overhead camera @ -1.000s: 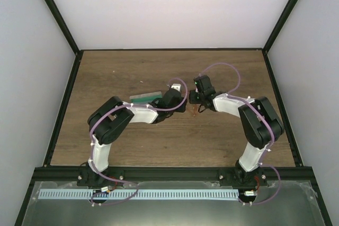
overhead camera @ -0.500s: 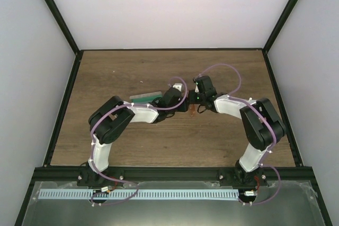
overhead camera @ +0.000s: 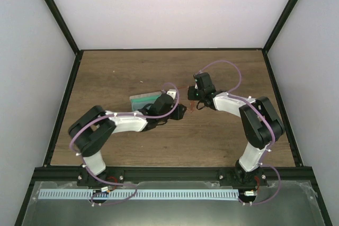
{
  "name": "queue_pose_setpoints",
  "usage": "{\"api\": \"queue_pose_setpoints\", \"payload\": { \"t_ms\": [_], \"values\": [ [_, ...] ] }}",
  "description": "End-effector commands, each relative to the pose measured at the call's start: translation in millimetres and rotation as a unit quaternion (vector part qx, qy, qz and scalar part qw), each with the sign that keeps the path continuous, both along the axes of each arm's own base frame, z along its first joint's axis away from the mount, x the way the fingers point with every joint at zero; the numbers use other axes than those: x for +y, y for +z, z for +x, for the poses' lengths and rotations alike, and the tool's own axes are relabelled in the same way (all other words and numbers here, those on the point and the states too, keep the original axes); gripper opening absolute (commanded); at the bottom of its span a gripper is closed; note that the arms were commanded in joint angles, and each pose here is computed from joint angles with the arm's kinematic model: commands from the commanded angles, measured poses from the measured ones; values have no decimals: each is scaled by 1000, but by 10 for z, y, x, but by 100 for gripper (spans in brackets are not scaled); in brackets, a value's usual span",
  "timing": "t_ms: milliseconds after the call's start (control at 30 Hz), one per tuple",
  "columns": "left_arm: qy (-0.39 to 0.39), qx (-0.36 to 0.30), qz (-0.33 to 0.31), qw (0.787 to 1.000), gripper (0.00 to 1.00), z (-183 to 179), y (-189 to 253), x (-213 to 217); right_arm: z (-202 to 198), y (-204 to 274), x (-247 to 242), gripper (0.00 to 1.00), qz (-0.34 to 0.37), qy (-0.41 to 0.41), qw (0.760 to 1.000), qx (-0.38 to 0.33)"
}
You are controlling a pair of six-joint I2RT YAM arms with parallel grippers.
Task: Organize the sunglasses
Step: Fold the sunglasses at the center of the board.
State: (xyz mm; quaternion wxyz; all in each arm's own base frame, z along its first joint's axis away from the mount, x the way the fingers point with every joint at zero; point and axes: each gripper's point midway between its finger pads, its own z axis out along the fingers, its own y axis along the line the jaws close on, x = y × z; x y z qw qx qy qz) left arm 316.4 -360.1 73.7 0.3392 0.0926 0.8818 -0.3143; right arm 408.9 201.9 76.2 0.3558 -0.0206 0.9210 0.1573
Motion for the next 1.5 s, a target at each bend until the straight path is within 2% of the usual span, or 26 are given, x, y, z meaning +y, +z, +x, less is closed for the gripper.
{"api": "queue_pose_setpoints", "payload": {
  "t_ms": [0, 200, 300, 500, 800, 1133, 1467],
  "values": [
    [28, -35, 34, 998, 54, -70, 221, 279, 199, 172, -39, 1, 9, -22, 999, -28],
    [44, -81, 31, 995, 56, -37, 702, 403, 163, 119, -68, 1, 7, -15, 999, -28],
    [75, -106, 55, 990, 59, 140, 865, 517, 71, 149, -47, 1, 22, -1, 999, -31],
    [101, -101, 70, 987, 59, 610, 800, 706, -134, 268, -57, 1, 42, 19, 998, -47],
    [74, -79, 71, 992, 57, 909, 606, 424, -301, 487, -9, 1, 74, 43, 994, -66],
    [35, -47, 47, 997, 57, 811, 409, 245, -297, 527, 9, 1, 77, 49, 993, -70],
    [40, -32, 32, 998, 57, 683, 296, 260, -235, 497, 47, 1, 79, 49, 993, -67]
  ]
}}
